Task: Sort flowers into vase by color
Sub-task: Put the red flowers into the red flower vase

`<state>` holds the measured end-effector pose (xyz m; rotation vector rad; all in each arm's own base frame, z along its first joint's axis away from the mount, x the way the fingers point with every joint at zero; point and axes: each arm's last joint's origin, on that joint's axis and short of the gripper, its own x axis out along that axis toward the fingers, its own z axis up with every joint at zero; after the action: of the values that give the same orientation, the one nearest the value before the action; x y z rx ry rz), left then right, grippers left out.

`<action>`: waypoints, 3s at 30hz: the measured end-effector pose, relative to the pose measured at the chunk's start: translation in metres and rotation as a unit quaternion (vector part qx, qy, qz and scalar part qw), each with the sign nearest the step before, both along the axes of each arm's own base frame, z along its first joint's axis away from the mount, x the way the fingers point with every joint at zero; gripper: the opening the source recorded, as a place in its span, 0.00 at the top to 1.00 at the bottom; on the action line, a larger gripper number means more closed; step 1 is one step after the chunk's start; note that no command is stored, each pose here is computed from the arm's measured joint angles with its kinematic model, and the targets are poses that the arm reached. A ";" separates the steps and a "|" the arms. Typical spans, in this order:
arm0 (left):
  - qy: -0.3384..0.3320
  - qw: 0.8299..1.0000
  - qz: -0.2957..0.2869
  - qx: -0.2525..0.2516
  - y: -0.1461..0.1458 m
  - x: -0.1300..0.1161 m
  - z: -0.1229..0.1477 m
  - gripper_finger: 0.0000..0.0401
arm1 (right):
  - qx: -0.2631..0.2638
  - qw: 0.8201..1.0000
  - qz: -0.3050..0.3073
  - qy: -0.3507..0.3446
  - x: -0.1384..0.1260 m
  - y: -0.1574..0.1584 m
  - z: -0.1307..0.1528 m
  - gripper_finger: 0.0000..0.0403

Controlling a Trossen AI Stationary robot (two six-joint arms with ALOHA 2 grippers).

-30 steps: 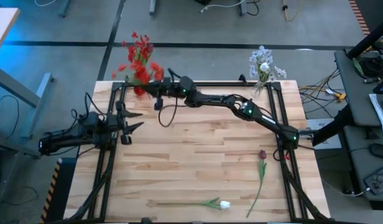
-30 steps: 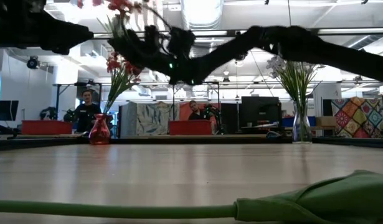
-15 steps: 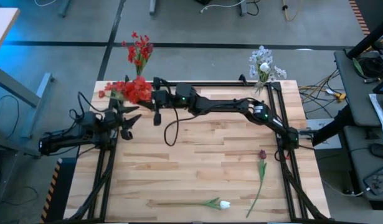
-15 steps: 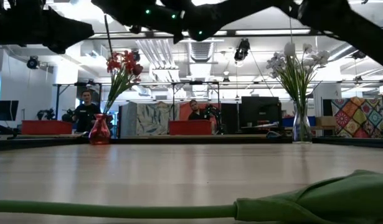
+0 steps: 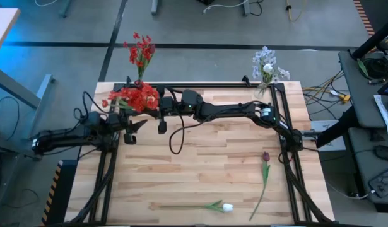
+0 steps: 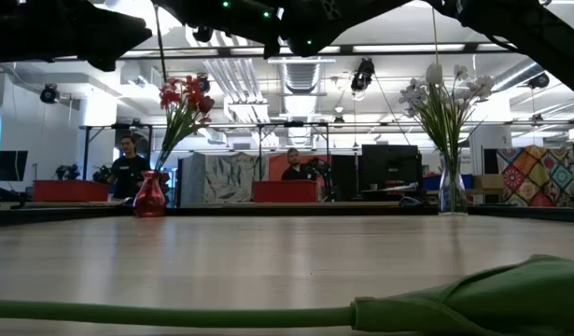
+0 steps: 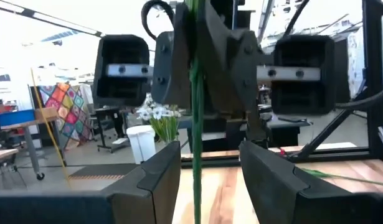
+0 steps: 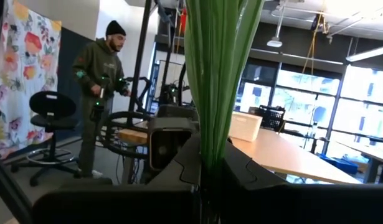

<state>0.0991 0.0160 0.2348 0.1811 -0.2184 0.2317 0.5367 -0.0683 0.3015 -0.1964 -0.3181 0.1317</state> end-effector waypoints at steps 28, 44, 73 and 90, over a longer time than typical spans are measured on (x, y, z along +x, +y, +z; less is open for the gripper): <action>0.027 0.999 0.028 0.016 0.004 0.018 0.025 0.98 | 0.024 0.999 -0.003 0.026 -0.001 0.009 0.001 0.87; -0.004 0.997 0.079 -0.010 0.018 0.017 0.001 1.00 | -0.029 0.983 -0.076 0.163 -0.039 0.001 0.003 0.80; -0.091 0.923 0.367 -0.075 0.097 -0.001 -0.010 1.00 | 0.005 0.971 -0.134 0.198 -0.187 0.016 -0.068 0.97; -0.022 0.870 0.483 -0.091 0.142 0.014 -0.046 1.00 | 0.005 0.973 -0.144 0.183 -0.194 0.016 -0.071 0.97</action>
<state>0.1134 0.1580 0.1884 0.0826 -0.1335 1.2569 0.3428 -0.0521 0.2305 -0.2026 0.0792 -0.1208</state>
